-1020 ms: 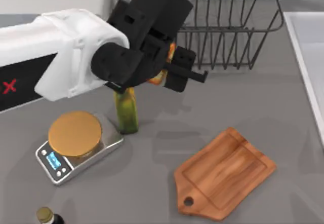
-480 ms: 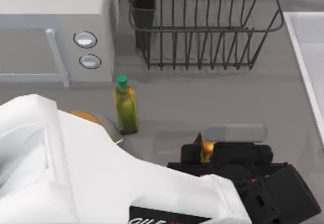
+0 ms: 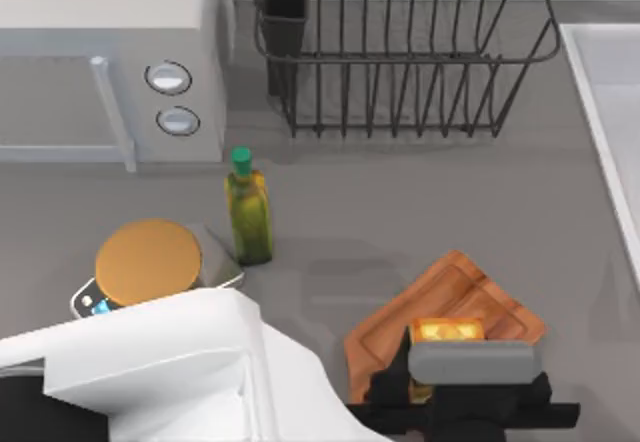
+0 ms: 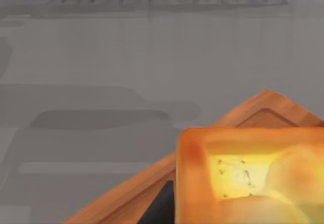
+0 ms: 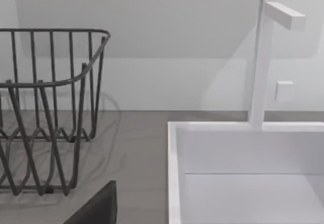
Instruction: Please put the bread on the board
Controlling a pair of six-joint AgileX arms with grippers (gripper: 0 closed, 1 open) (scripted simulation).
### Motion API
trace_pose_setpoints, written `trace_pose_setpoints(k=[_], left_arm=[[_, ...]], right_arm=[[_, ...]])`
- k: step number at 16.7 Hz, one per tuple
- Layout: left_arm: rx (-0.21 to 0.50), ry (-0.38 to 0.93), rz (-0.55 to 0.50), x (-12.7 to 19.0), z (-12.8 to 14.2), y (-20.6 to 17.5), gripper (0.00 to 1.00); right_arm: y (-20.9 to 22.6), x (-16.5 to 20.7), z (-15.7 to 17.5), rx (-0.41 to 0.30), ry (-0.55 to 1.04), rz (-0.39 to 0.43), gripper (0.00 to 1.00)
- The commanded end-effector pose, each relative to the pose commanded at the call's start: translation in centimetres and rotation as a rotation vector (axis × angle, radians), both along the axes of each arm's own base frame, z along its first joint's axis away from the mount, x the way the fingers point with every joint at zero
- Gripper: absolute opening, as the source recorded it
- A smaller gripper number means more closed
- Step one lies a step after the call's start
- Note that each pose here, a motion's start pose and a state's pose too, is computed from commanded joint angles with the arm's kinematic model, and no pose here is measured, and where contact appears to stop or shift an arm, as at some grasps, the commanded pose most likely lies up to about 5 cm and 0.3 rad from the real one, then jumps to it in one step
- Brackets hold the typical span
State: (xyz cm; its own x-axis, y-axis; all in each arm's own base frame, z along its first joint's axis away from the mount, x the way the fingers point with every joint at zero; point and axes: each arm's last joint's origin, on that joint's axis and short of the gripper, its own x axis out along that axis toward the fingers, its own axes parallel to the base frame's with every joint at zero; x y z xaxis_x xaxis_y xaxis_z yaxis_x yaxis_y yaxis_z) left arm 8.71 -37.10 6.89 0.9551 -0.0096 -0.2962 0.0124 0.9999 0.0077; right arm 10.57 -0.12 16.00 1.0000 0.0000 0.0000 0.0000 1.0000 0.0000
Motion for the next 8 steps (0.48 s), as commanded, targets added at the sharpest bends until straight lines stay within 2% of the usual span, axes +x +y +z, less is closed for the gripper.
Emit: trace_pose_setpoints(k=[4,8], left_arm=[[-0.002,0.001,0.003,0.2,0.1,0.0,0.00],[-0.083,-0.010,0.015,1.0,1.3,-0.7,0.00]], right_arm=[[0.0,0.0,0.0,0.000,0.000,0.000,1.00],[0.0,0.0,0.0,0.000,0.000,0.000,1.00]])
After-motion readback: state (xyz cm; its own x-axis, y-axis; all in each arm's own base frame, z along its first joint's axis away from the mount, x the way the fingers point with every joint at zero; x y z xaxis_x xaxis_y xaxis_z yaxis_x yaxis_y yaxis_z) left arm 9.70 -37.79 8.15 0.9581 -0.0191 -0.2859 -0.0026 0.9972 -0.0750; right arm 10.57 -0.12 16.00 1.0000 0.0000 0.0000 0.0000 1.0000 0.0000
